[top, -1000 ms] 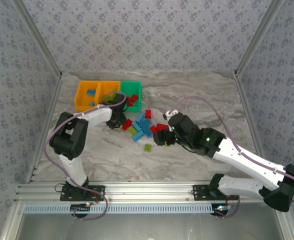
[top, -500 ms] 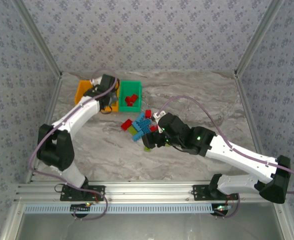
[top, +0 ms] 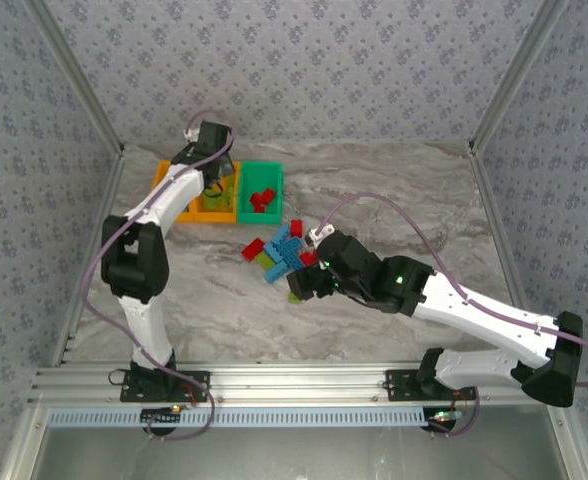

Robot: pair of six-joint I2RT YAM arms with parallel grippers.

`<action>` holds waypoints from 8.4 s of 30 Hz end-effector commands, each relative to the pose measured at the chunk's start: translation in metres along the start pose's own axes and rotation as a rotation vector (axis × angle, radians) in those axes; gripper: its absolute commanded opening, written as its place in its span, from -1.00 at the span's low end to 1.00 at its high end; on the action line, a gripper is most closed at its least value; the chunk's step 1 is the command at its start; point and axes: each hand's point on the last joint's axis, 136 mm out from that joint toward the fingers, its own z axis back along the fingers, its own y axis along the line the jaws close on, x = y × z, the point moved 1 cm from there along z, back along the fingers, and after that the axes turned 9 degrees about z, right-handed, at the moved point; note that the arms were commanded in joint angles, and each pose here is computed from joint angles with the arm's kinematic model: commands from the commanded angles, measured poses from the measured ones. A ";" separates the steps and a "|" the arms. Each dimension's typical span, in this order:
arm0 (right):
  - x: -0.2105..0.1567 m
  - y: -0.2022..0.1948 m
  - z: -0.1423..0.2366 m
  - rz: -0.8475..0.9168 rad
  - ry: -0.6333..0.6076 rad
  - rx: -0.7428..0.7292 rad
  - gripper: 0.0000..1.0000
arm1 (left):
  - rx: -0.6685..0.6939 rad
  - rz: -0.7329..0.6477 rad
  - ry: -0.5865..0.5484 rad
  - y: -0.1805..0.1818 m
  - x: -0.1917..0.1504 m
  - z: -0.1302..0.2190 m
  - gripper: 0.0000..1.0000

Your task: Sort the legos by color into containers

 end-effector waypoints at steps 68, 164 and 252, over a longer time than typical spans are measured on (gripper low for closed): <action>0.038 -0.018 -0.118 -0.235 0.019 -0.188 -0.72 | -0.916 -1.058 -0.182 0.085 -0.192 0.290 0.98; 0.006 -0.079 0.045 -0.212 -0.323 -0.054 0.98 | -0.112 0.301 -0.059 0.084 0.094 0.017 0.27; -0.079 -0.159 -0.148 -0.210 0.421 -0.127 -0.55 | -1.380 -1.437 -0.045 0.039 -0.248 0.318 0.99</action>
